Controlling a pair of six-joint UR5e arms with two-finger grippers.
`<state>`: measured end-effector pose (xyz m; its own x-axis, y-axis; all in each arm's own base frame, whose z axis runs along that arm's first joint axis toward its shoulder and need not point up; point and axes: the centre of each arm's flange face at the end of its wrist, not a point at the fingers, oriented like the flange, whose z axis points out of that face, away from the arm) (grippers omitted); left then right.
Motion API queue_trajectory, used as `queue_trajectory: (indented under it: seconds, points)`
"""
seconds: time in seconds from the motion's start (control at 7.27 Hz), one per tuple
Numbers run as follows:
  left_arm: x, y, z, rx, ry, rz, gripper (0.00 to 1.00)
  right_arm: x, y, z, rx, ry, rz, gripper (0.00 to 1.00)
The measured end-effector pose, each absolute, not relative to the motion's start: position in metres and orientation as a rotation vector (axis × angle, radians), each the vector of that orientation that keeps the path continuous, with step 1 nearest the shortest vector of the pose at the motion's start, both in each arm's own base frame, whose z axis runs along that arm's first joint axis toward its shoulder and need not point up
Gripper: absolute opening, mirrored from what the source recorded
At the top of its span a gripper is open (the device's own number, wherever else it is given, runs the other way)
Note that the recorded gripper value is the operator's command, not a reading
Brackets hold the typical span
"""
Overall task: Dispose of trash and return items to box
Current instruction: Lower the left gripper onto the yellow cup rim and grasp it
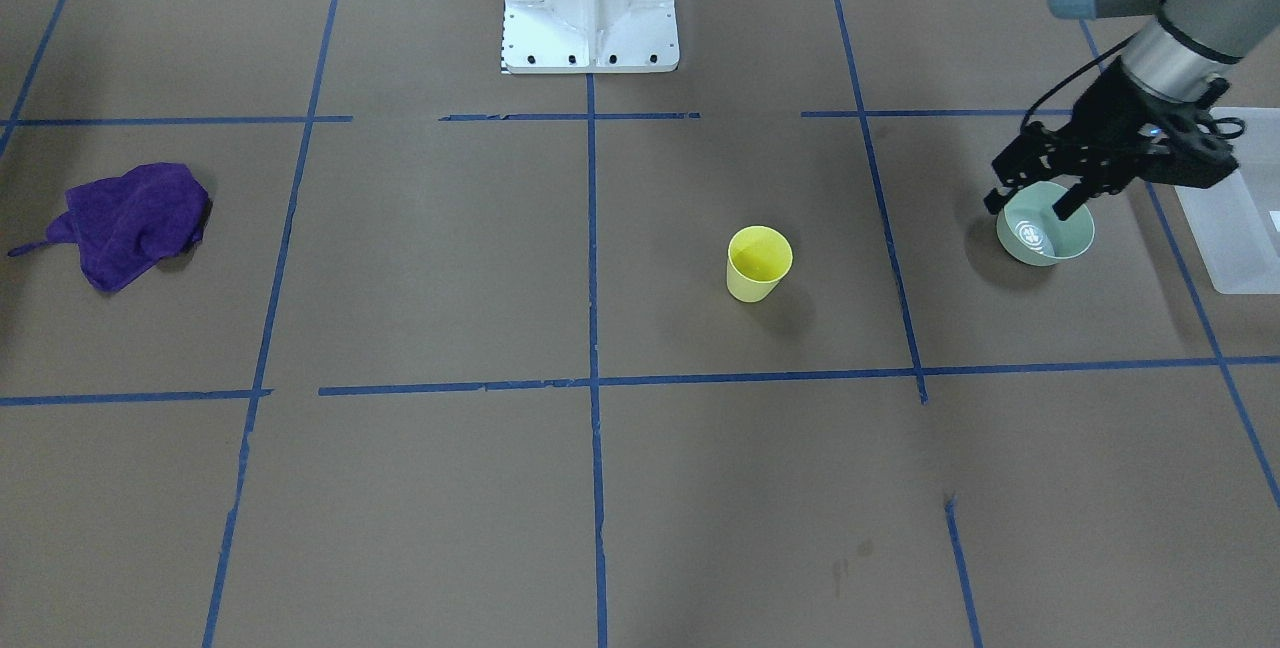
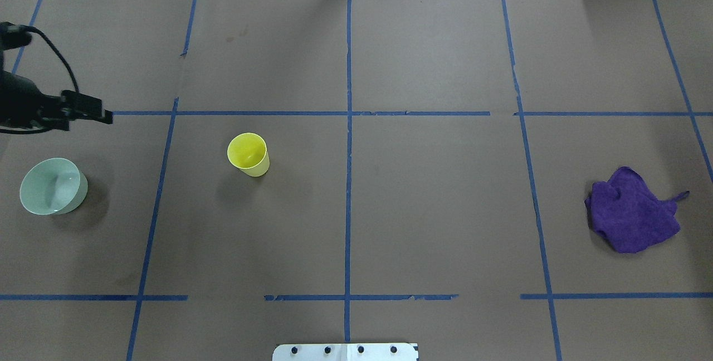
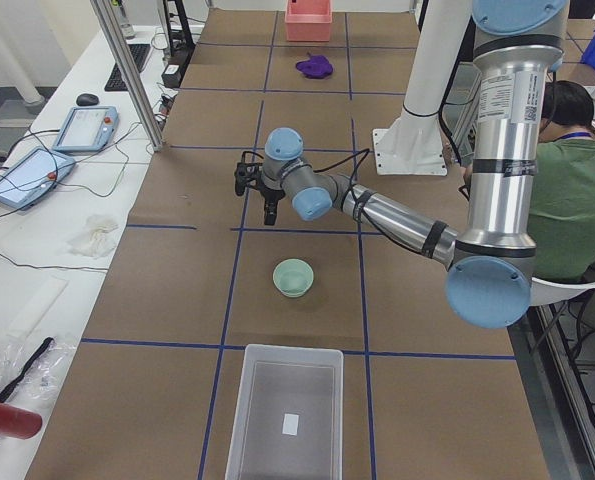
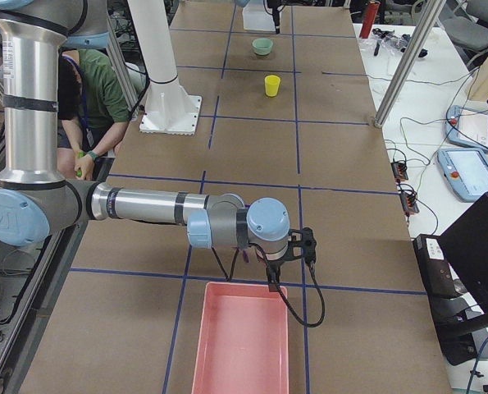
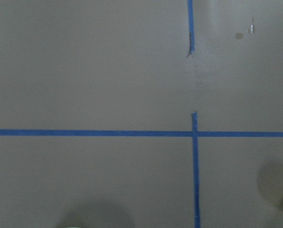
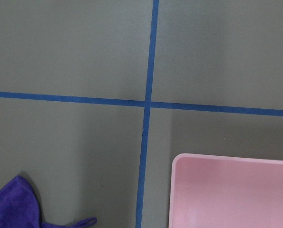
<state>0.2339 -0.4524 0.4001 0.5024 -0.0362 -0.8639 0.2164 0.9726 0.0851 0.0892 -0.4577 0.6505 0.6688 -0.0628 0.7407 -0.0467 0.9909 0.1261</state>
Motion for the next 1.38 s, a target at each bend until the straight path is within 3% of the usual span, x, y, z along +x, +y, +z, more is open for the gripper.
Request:
queue_trajectory:
  seconds: [0.55,1.24,1.38]
  points:
    - [0.395,-0.44,0.305,0.154,0.909,-0.136,0.99,0.086,-0.459,0.654,0.125,-0.867,-0.004,1.0]
    - [0.439,-0.454,0.321,0.168,0.902,-0.112,0.96,0.086,-0.46,0.654,0.125,-0.871,-0.005,1.0]
    - [0.443,-0.456,0.327,0.168,0.904,-0.11,0.72,0.086,-0.46,0.654,0.125,-0.871,-0.005,1.0]
